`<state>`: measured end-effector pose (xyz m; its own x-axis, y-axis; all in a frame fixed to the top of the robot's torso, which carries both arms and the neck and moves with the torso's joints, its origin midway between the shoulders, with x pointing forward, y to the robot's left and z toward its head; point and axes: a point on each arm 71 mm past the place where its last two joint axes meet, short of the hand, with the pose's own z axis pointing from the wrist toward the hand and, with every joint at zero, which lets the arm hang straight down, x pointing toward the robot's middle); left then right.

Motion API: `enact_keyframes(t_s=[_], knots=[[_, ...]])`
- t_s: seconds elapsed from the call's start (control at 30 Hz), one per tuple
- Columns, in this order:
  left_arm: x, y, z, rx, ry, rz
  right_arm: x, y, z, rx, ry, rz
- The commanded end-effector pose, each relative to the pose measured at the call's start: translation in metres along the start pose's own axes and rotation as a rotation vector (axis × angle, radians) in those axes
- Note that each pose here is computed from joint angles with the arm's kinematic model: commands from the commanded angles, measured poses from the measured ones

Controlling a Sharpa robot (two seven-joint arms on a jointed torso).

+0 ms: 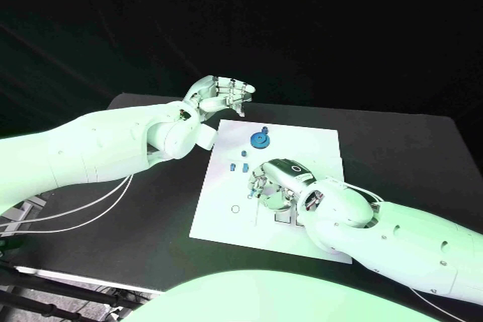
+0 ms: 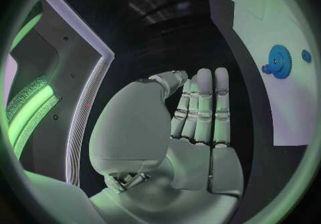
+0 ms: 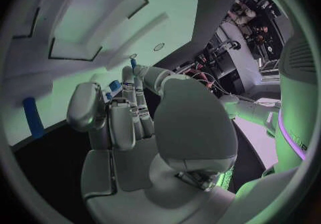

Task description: Assemble the parts on the task board

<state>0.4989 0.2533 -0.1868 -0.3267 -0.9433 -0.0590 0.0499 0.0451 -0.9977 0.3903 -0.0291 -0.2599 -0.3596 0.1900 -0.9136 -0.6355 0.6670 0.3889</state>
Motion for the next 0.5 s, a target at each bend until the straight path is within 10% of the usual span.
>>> enact_keyframes(t_s=[0.03,0.5], knots=[[0.0030,-0.0013,0.0006,0.006,0.024,-0.004,0.0021,0.0004,0.0003,-0.002,0.015,-0.015],[0.0016,-0.0007,0.0007,0.003,0.024,-0.002,0.0051,0.0009,0.0017,-0.002,0.016,-0.012]])
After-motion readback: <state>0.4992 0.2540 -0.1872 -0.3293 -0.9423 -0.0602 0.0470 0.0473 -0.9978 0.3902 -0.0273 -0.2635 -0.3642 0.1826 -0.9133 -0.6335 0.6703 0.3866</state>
